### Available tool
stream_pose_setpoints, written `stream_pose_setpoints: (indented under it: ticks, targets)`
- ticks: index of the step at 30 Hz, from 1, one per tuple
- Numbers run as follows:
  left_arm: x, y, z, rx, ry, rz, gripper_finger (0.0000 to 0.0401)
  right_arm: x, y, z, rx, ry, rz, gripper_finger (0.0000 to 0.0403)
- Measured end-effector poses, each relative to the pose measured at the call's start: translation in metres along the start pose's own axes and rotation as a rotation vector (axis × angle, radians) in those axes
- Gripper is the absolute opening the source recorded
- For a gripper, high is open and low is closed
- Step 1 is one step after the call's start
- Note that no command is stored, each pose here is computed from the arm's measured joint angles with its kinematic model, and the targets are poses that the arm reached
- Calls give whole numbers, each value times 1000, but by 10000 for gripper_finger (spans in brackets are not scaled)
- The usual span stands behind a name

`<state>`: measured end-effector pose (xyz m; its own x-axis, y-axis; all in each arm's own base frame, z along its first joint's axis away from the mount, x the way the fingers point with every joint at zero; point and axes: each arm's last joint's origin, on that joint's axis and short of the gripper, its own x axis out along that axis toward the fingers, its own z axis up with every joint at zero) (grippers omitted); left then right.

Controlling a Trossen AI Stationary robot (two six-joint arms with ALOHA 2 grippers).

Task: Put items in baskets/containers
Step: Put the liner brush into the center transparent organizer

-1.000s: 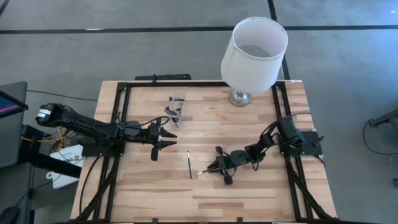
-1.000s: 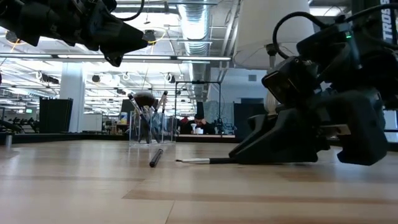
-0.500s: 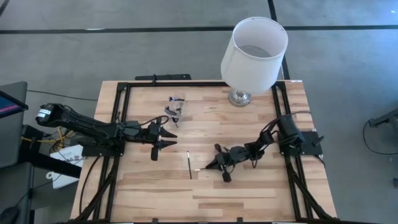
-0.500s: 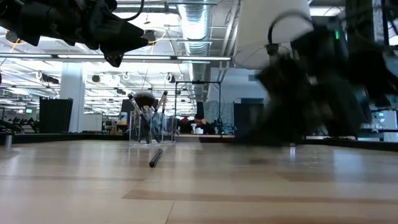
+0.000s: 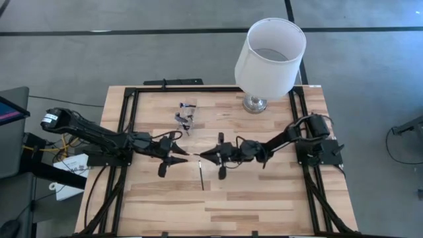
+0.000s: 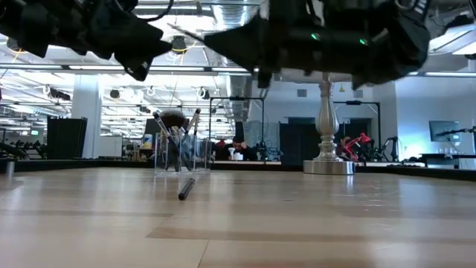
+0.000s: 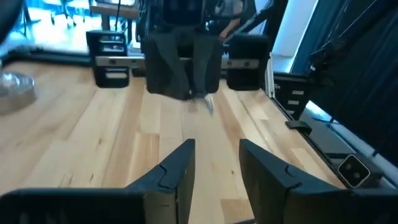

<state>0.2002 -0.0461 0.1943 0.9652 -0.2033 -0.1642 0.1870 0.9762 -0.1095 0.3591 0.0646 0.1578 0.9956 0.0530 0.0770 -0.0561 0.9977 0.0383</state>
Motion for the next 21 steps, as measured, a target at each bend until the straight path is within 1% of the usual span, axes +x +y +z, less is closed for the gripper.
stream_pose_setpoints:
  ticks: [7,10,13,17,21]
  targets:
    - [-1,-2,14,61,-144,-12,121,20,-2,23,8,-91,-12,5]
    - [-2,-2,18,79,-189,-14,121,26,-1,27,5,-84,-11,10]
    - [-2,-3,19,80,-204,-18,121,30,-1,31,-15,-87,-12,12]
    - [-2,-3,20,79,-209,-16,121,32,0,33,-26,-85,-11,4]
    - [-2,-3,20,77,-210,-16,121,32,1,34,-25,-90,-6,10]
